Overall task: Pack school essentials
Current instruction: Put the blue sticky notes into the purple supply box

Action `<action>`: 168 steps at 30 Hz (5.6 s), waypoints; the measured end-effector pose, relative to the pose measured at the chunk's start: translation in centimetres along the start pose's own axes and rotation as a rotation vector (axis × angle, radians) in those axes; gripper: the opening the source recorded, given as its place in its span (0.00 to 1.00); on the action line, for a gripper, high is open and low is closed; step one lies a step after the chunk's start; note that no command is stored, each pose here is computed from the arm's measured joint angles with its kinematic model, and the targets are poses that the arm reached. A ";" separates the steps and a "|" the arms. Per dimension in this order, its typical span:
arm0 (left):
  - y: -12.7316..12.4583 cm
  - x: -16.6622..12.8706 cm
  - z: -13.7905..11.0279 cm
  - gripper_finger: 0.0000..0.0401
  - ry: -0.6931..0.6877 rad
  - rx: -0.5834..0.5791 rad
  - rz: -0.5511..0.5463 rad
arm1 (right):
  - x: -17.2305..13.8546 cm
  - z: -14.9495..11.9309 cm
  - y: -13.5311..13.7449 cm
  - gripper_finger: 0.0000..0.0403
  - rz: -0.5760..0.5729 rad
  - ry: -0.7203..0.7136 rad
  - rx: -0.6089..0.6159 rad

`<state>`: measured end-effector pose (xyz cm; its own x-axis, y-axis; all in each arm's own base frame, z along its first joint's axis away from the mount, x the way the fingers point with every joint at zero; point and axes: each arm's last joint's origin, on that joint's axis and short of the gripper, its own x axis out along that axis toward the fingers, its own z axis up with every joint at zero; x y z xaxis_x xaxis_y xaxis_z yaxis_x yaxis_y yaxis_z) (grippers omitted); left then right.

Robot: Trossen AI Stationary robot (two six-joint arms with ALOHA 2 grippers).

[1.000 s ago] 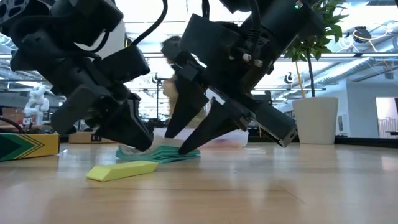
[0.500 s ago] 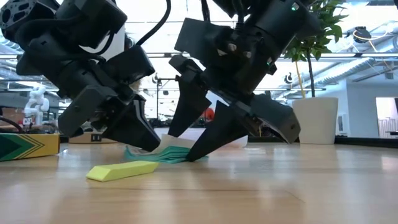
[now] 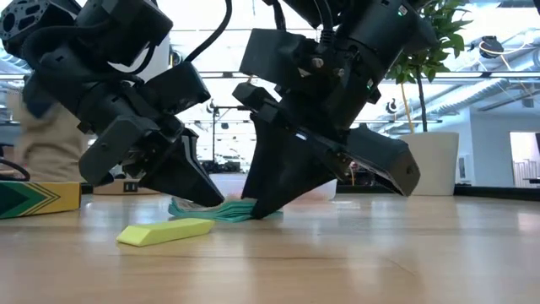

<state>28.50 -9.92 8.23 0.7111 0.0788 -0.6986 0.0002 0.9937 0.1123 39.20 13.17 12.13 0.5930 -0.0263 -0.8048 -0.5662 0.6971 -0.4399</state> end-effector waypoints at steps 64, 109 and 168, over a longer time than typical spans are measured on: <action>-7.3 -2.0 1.5 0.65 -0.176 0.494 0.156 | -3.0 0.3 -2.1 0.00 0.008 -0.045 0.101; -4.6 0.3 2.0 0.01 -0.021 0.330 0.108 | -2.2 -1.5 -1.4 0.33 -0.109 0.039 0.123; -3.8 -1.0 3.8 0.00 -0.080 0.214 0.103 | 0.0 -0.9 -0.8 0.13 -0.099 -0.082 0.161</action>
<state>30.46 -14.05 11.15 0.7682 0.1634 -0.6190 0.0679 0.9406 0.3326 39.21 11.97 12.14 0.6898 -0.0463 -0.7225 -0.4080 0.7995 -0.4407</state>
